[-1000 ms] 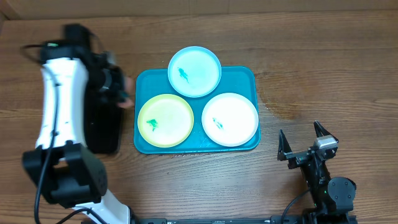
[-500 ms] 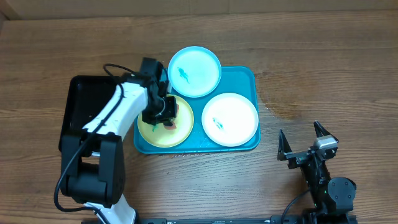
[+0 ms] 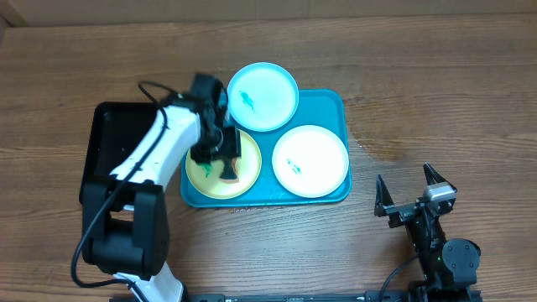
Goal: Clean dirty plates on tray and stack at the side
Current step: 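Carry the sponge with the left gripper onto the yellow plate, then move the right gripper to the yellow plate's rim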
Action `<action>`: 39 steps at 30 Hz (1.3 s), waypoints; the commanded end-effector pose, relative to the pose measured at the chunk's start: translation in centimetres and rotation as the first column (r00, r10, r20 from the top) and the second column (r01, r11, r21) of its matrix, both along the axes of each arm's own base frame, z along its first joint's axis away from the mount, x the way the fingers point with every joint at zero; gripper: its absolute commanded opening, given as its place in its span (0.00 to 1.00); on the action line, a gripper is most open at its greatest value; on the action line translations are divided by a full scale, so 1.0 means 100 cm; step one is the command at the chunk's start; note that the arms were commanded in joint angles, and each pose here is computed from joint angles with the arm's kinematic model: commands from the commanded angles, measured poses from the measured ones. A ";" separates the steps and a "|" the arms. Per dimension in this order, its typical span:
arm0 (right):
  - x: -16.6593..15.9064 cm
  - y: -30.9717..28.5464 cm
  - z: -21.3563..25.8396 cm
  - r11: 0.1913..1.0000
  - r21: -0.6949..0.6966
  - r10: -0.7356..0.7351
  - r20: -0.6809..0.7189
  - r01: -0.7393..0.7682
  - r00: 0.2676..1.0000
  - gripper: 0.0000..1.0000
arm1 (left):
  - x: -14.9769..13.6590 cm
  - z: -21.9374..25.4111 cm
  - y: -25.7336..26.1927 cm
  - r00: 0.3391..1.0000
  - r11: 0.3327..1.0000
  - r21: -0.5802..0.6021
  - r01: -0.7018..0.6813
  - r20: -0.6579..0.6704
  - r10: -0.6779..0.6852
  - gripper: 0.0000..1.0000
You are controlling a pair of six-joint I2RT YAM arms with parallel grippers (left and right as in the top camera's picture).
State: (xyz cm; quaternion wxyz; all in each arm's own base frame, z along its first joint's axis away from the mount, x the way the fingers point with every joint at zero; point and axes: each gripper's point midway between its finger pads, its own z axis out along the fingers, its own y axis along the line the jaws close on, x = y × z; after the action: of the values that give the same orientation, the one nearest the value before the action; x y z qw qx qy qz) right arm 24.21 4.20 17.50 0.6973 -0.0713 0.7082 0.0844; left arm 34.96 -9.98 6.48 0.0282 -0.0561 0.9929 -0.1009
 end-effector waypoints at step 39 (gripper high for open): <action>-0.035 0.040 0.220 0.964 -0.120 0.253 0.131 -0.238 0.959 1.00 | 0.050 0.141 0.084 0.937 0.977 -0.018 -0.213 0.280 0.210 1.00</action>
State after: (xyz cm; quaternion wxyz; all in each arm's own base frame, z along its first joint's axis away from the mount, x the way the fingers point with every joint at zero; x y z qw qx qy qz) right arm 19.35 8.01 38.43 0.7543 -0.1847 0.6141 0.1405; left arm 39.86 -1.56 20.79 0.1810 -0.1502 0.9667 -0.1011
